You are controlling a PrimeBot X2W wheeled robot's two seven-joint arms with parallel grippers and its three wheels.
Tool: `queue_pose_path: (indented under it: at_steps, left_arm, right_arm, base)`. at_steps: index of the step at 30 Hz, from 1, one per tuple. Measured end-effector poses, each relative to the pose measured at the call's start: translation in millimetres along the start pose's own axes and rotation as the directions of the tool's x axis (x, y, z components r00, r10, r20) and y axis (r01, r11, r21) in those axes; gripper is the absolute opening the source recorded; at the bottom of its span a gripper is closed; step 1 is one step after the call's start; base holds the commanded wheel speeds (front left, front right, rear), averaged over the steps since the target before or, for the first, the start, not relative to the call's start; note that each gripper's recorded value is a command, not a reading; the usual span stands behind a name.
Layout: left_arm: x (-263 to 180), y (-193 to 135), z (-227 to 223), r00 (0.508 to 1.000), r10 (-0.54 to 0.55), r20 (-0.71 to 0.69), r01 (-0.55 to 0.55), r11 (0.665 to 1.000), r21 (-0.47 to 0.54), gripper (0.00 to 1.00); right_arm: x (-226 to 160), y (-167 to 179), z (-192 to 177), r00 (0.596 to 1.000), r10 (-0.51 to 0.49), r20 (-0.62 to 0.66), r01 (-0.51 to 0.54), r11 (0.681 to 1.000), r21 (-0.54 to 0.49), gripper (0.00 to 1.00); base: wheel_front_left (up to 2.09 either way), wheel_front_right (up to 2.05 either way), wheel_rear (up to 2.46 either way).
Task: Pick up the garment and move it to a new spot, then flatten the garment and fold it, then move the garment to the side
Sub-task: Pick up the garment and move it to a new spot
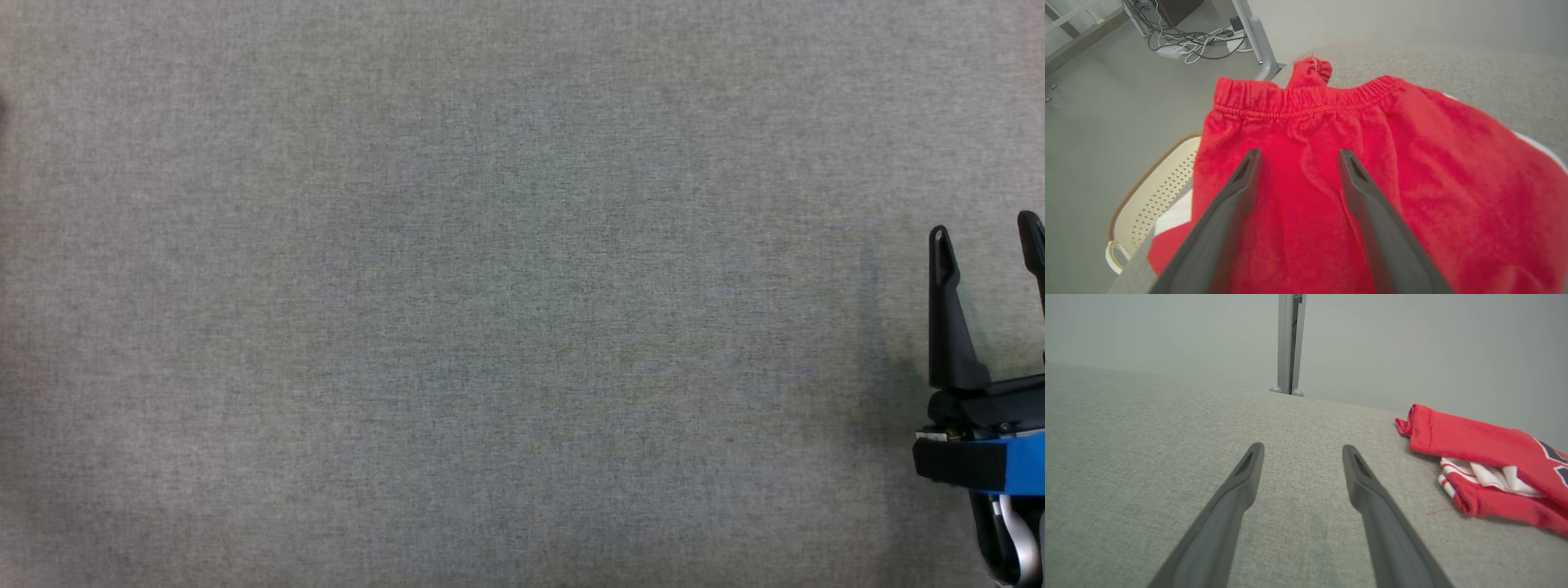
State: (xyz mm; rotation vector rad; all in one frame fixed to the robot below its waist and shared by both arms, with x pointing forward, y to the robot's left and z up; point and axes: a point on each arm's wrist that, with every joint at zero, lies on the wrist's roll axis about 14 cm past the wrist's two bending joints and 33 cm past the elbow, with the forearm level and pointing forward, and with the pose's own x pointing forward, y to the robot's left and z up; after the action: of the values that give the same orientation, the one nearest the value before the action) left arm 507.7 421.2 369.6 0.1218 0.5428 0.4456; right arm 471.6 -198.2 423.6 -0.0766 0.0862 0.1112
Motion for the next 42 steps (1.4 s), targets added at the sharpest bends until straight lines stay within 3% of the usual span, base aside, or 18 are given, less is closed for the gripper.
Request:
queue_pose_path:
  at_steps: [7,12,13,14,22,25,29,33,37,42]
  left_arm:
    - [-0.8,-0.8,-39.2,0.974,-0.029,-0.227,0.005,0.995,-0.105,1.00]
    - [-3.1,-4.6,-48.5,0.949,-0.054,-0.312,0.004,0.987,-0.160,1.00]
    - [-3.2,-5.0,-49.3,0.946,-0.056,-0.319,0.002,0.986,-0.168,0.58]
    - [-3.2,-5.3,-49.6,0.944,-0.058,-0.324,0.003,0.986,-0.168,0.00]
    - [-2.0,-13.2,-27.2,0.982,-0.060,-0.177,0.027,0.983,-0.181,0.00]
    - [-1.5,-19.9,15.9,0.997,-0.072,0.003,0.072,0.985,-0.157,0.00]
    - [-11.2,-30.9,96.5,0.957,-0.091,0.274,0.139,0.978,-0.158,0.00]
    - [-36.3,-61.2,173.0,0.860,-0.164,0.483,0.242,0.965,-0.102,0.00]
    - [-81.1,-105.2,252.8,0.698,-0.270,0.663,0.360,0.933,0.001,0.00]
    - [-150.8,-182.9,317.6,0.472,-0.431,0.769,0.510,0.845,0.161,0.00]
  right_arm:
    - [7.4,7.8,-1.6,1.000,0.030,-0.001,-0.030,1.000,-0.001,1.00]
    - [9.3,10.7,1.2,0.999,0.041,0.004,-0.041,0.999,-0.002,1.00]
    - [9.4,10.7,0.9,0.999,0.042,0.000,-0.042,0.999,-0.003,1.00]
    - [9.4,10.9,1.4,0.999,0.044,0.001,-0.044,0.999,-0.004,1.00]
    - [7.5,13.4,6.5,0.999,0.044,0.006,-0.044,0.999,0.022,1.00]
    - [5.1,14.3,12.2,0.999,0.038,0.023,-0.039,0.999,0.036,1.00]
    - [-1.5,13.6,21.6,0.999,0.014,0.051,-0.018,0.997,0.070,1.00]
    - [-10.1,17.7,27.3,0.998,0.008,0.064,-0.014,0.995,0.097,1.00]
    - [-21.4,15.8,33.3,0.997,-0.018,0.078,0.008,0.992,0.125,1.00]
    - [-40.2,0.9,37.1,0.993,-0.084,0.080,0.071,0.986,0.151,1.00]
  base:
    - [0.00,0.00,0.00]
    - [0.00,0.00,0.00]
    - [0.00,0.00,0.00]
    - [0.00,0.00,0.00]
    - [0.00,0.00,0.00]
    - [0.00,0.00,0.00]
    - [0.00,0.00,0.00]
    - [0.00,0.00,0.00]
    - [0.00,0.00,0.00]
    - [0.00,0.00,0.00]
